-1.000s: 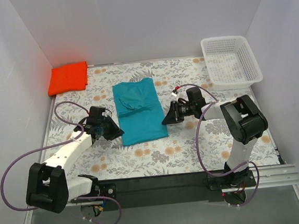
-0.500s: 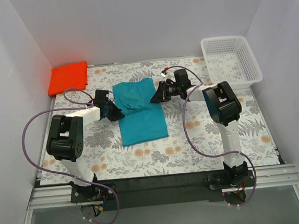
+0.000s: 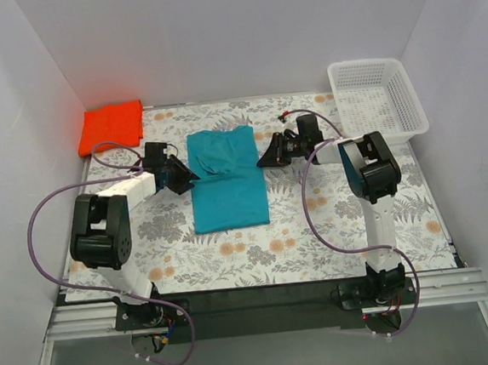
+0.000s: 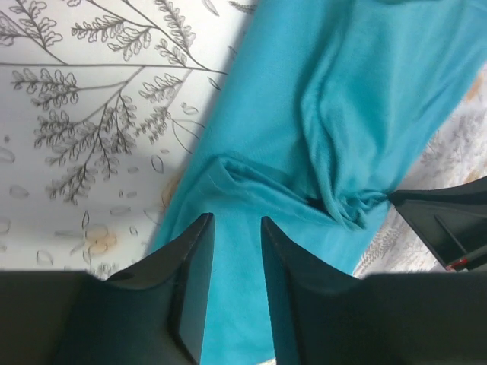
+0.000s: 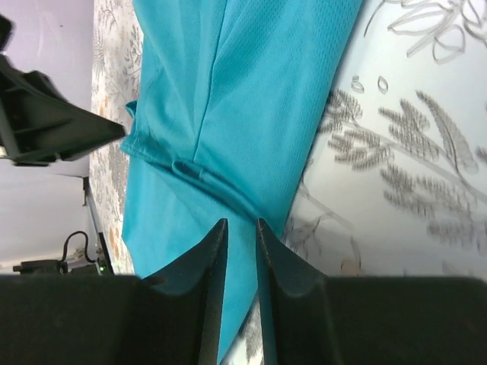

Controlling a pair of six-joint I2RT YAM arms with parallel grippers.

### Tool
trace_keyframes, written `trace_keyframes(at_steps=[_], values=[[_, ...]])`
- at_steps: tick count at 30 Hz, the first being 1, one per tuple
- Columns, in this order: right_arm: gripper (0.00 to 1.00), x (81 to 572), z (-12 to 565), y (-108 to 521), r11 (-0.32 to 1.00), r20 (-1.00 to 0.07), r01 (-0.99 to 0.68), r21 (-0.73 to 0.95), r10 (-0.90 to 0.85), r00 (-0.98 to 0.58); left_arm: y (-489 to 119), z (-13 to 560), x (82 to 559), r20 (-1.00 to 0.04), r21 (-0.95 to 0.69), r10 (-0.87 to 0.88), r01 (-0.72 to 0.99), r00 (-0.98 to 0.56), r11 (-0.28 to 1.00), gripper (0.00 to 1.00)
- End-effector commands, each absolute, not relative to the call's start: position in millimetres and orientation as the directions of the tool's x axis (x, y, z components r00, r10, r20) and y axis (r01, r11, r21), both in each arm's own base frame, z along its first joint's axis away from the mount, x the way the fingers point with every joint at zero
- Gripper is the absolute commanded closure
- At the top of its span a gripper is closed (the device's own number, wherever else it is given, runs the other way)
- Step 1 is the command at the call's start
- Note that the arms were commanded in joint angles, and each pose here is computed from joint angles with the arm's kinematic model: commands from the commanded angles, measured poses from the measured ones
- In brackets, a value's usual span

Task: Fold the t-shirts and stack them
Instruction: Fold the tshirt

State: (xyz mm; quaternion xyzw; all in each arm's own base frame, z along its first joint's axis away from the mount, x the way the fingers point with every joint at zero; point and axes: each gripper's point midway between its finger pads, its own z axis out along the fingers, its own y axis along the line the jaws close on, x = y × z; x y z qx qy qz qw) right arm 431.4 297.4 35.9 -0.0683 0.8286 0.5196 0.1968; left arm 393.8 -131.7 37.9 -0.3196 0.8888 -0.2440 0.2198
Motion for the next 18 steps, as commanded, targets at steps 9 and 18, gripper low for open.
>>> trace_keyframes(at_steps=[9,18], values=[[0.51,372.2,93.4,245.1,0.793,-0.555,-0.344,0.503,-0.009,-0.832,-81.3,135.0,324.9,-0.515,-0.409,-0.57,-0.4,-0.641,0.82,0.27],[0.38,267.4,67.6,249.1,0.904,-0.444,-0.332,0.27,-0.189,-0.876,-108.7,79.3,237.6,-0.361,-0.285,-0.486,-0.403,-0.796,0.87,0.17]])
